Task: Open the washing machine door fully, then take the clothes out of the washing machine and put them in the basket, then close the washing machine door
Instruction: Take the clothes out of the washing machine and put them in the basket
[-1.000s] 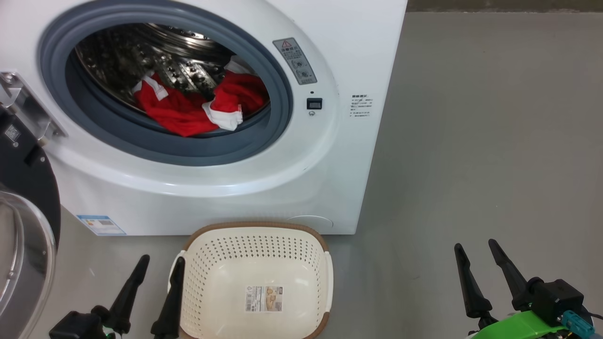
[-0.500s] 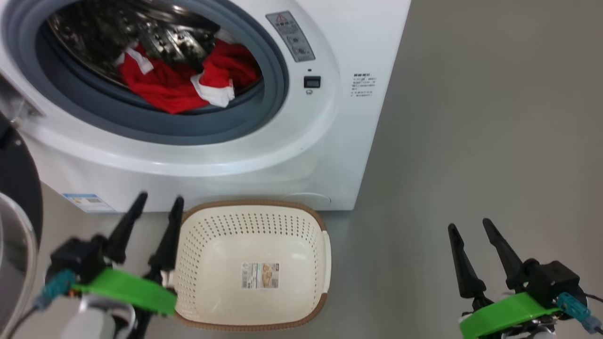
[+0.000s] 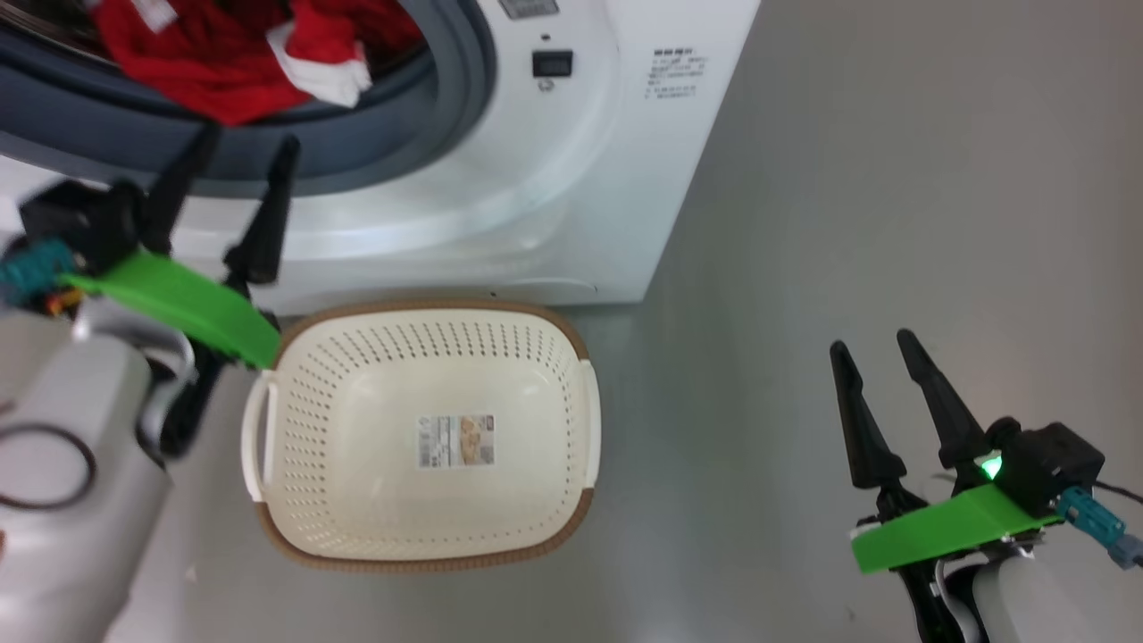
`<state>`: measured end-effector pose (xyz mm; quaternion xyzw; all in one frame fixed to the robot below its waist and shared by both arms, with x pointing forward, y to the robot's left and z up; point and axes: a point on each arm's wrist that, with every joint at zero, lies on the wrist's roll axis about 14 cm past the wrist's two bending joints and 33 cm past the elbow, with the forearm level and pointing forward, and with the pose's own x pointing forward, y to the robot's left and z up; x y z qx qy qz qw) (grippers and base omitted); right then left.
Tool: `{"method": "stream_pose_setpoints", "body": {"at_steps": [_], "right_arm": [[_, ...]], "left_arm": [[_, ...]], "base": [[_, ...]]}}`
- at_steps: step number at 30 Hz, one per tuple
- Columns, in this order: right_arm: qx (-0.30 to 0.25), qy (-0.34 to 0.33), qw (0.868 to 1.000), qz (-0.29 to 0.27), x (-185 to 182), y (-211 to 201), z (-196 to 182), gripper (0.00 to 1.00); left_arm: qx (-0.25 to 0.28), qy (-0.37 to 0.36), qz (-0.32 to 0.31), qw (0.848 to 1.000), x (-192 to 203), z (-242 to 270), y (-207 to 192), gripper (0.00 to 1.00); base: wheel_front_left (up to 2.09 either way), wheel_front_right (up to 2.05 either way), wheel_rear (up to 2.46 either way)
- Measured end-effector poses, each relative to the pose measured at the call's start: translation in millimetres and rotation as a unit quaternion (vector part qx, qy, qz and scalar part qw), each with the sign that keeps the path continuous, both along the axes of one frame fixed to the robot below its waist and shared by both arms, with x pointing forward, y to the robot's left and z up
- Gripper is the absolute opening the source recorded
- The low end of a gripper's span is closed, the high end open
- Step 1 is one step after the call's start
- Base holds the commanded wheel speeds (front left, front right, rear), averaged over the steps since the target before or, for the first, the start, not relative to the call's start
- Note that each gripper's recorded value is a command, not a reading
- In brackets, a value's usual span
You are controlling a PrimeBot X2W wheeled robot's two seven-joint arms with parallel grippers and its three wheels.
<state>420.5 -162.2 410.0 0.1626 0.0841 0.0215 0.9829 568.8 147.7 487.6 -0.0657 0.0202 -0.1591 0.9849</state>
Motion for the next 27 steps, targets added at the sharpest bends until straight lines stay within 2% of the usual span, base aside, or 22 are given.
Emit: {"method": "stream_pose_setpoints", "body": {"at_steps": [8, 14, 27], "right_arm": [[0.003, 0.022, 1.0, -0.005, 16, -4, -25, 1.0], [0.002, 0.039, 0.999, -0.007, 16, -6, -39, 1.0], [-0.006, 0.071, 0.997, -0.02, 7, -17, -60, 1.0]], "left_arm": [[0.007, 0.042, -0.022, 0.999, 54, -28, -9, 1.0], [0.012, 0.083, -0.026, 0.996, 74, -60, -7, 1.0], [0.012, 0.094, -0.034, 0.995, 109, -85, -12, 1.0]], "base": [[0.0, 0.0, 0.0], [0.0, 0.0, 0.0], [0.0, 0.0, 0.0]]}}
